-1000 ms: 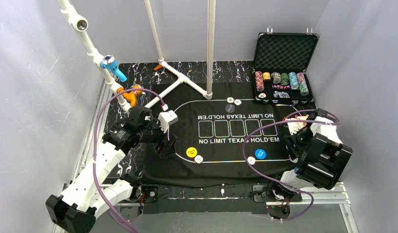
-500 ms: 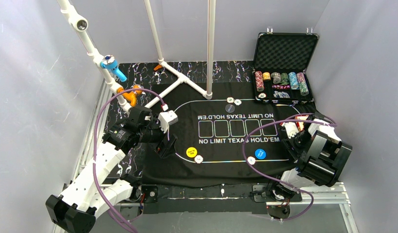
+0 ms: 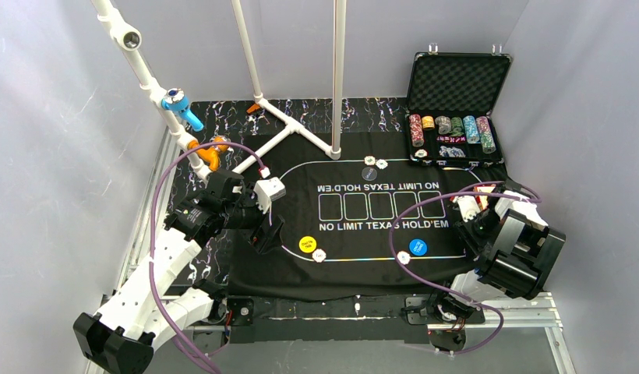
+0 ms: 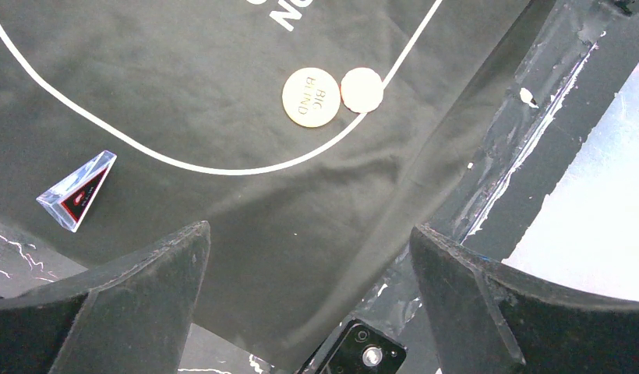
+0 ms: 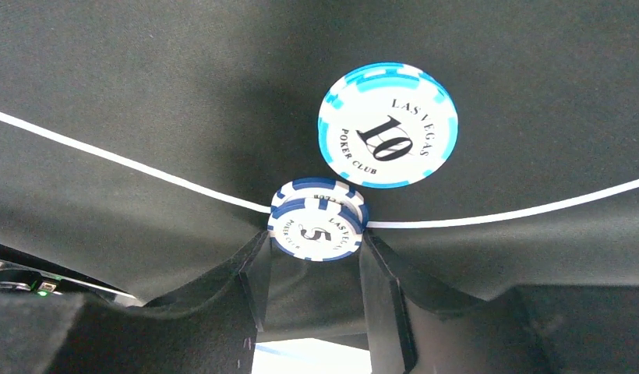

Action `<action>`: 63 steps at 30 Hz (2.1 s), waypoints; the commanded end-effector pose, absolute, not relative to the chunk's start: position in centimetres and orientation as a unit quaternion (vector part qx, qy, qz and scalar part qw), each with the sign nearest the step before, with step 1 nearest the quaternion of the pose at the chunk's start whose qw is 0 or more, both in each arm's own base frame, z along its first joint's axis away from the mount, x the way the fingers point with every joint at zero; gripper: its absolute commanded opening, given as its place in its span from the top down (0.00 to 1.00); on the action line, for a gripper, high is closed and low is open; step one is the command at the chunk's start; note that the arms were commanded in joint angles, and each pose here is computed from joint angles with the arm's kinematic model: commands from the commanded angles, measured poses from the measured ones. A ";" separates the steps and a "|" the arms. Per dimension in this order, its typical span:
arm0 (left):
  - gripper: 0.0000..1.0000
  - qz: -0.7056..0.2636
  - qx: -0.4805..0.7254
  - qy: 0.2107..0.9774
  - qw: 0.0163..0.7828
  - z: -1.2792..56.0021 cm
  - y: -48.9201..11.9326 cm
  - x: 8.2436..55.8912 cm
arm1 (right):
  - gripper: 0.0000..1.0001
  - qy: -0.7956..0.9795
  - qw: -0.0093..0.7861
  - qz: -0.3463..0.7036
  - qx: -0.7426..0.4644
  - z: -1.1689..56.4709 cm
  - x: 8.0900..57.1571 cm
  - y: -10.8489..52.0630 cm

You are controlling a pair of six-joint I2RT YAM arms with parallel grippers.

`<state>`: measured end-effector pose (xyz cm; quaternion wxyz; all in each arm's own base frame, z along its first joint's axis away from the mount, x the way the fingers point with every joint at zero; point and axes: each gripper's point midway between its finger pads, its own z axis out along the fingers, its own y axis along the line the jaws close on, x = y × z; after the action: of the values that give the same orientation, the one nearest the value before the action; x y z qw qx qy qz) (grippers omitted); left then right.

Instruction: Distribute texas hold em gaming equipment

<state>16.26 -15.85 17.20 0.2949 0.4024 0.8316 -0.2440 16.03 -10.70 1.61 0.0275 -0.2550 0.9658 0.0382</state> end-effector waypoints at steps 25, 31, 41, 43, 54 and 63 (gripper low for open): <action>0.01 -0.255 0.401 0.831 0.288 17.3 -15.9 15.7 | 0.64 0.921 0.106 0.126 -0.352 11.3 19.2 -1.6; 0.01 -0.251 0.398 0.832 0.293 17.2 -15.7 15.7 | 0.66 0.889 0.098 0.131 -0.428 11.1 19.1 4.4; 0.01 -0.249 0.398 0.834 0.291 17.1 -15.8 15.9 | 0.66 0.828 0.067 0.099 -0.548 8.8 17.5 8.9; 0.01 -0.249 0.397 0.833 0.292 17.2 -15.8 16.0 | 0.66 0.814 0.059 0.100 -0.570 8.2 17.3 9.9; 0.01 -0.245 0.396 0.835 0.295 17.2 -15.5 15.8 | 0.65 0.752 0.014 0.069 -0.656 4.6 15.3 13.2; 0.01 -0.245 0.397 0.834 0.294 17.2 -15.6 15.9 | 0.62 0.724 -0.018 0.052 -0.687 3.2 13.9 13.8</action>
<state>16.16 -15.80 17.24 0.2966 0.3990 0.8325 -0.2446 14.19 13.49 3.78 -0.0120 -0.6786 0.7316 0.0636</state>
